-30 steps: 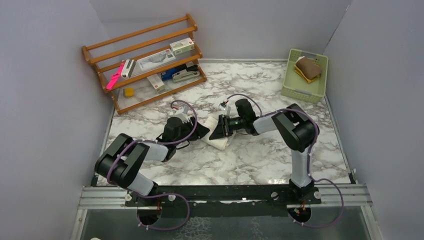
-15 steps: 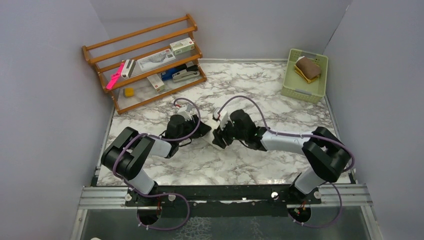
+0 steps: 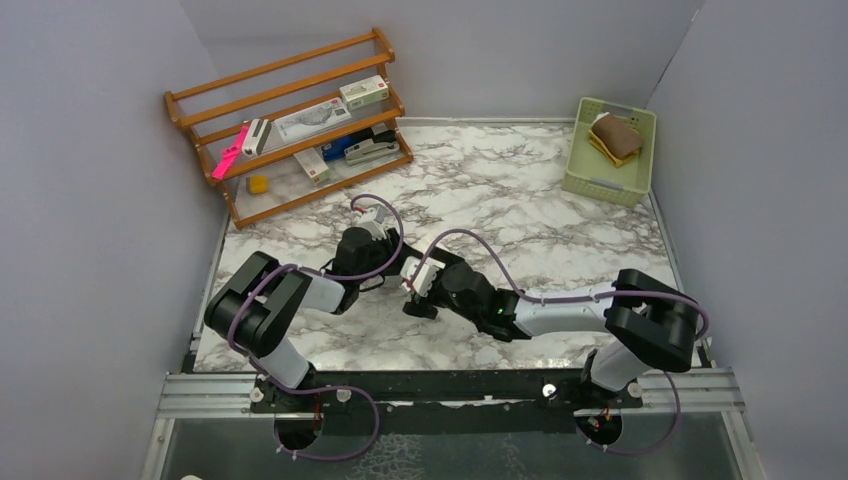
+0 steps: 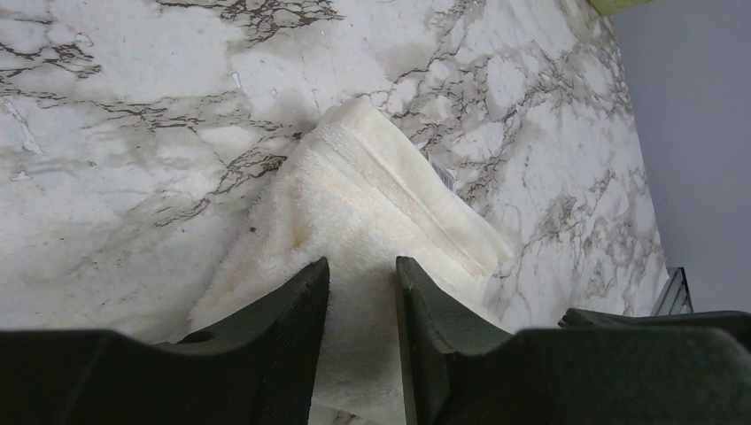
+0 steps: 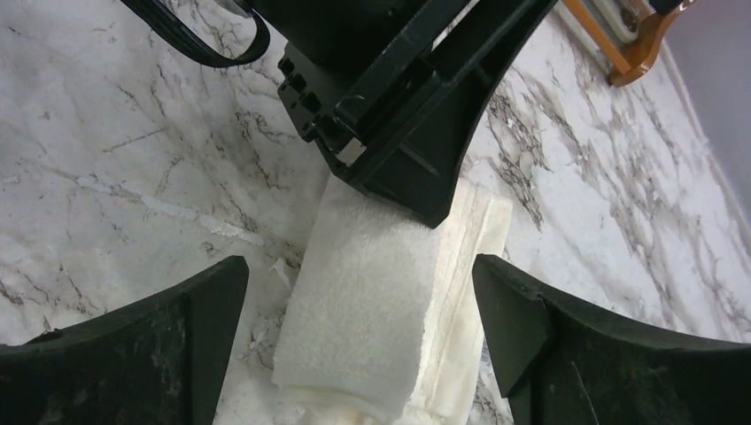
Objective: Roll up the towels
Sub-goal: Roll the towel at the center of the board.
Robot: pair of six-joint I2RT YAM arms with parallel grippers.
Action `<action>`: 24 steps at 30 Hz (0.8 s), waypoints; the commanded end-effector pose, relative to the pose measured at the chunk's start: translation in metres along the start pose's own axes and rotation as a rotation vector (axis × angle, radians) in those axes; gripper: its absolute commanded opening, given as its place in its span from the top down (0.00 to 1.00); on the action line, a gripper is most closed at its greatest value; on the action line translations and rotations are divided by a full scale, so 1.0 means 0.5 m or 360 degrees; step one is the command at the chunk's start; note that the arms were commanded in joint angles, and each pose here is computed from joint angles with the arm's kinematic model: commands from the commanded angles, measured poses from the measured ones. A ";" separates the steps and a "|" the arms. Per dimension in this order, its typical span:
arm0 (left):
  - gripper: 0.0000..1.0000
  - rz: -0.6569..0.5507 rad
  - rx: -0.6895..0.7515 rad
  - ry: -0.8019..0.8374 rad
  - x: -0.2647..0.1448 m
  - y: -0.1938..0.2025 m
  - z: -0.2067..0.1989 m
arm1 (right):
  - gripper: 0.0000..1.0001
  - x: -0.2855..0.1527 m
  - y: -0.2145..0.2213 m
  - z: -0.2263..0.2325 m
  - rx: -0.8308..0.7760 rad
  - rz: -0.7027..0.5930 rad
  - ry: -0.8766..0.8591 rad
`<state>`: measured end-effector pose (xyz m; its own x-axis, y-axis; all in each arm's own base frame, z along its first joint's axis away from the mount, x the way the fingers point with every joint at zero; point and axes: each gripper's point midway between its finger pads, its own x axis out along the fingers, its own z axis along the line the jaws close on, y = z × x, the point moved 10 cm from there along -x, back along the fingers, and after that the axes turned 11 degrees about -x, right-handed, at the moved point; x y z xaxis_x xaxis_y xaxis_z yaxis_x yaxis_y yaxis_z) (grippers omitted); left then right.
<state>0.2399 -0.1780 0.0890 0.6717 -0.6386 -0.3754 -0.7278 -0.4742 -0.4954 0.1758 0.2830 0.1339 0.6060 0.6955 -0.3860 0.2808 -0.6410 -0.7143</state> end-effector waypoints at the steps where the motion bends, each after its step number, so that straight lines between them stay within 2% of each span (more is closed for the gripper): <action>1: 0.63 0.0127 0.0001 -0.0240 -0.007 0.037 0.053 | 0.00 0.017 -0.035 -0.015 -0.0143 -0.0025 0.0182; 6: 0.63 0.0137 0.0003 -0.0243 -0.005 0.038 0.056 | 0.02 0.037 -0.017 0.007 -0.0191 0.0115 0.0164; 13: 0.63 0.0156 0.0003 -0.0251 -0.002 0.041 0.059 | 0.15 0.043 0.011 0.037 -0.0108 0.0282 0.0066; 18: 0.63 0.0167 0.0003 -0.0246 0.002 0.038 0.056 | 0.29 0.042 0.024 0.057 -0.0038 0.0346 -0.0036; 21: 0.63 0.0173 0.0007 -0.0253 0.004 0.036 0.055 | 0.31 0.047 0.033 0.070 0.0009 0.0410 -0.0075; 22: 0.63 0.0173 0.0012 -0.0261 0.003 0.031 0.051 | 0.32 0.053 0.045 0.087 0.0101 0.0491 -0.0111; 24: 0.63 0.0168 0.0010 -0.0259 -0.001 0.025 0.048 | 0.32 0.055 0.051 0.096 0.0160 0.0527 -0.0130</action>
<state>0.2463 -0.1814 0.0875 0.6633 -0.6388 -0.3899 -0.7361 -0.4627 -0.4941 0.1722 0.2993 0.0972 0.6375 0.5309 -0.5583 0.1313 -0.7890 -0.6002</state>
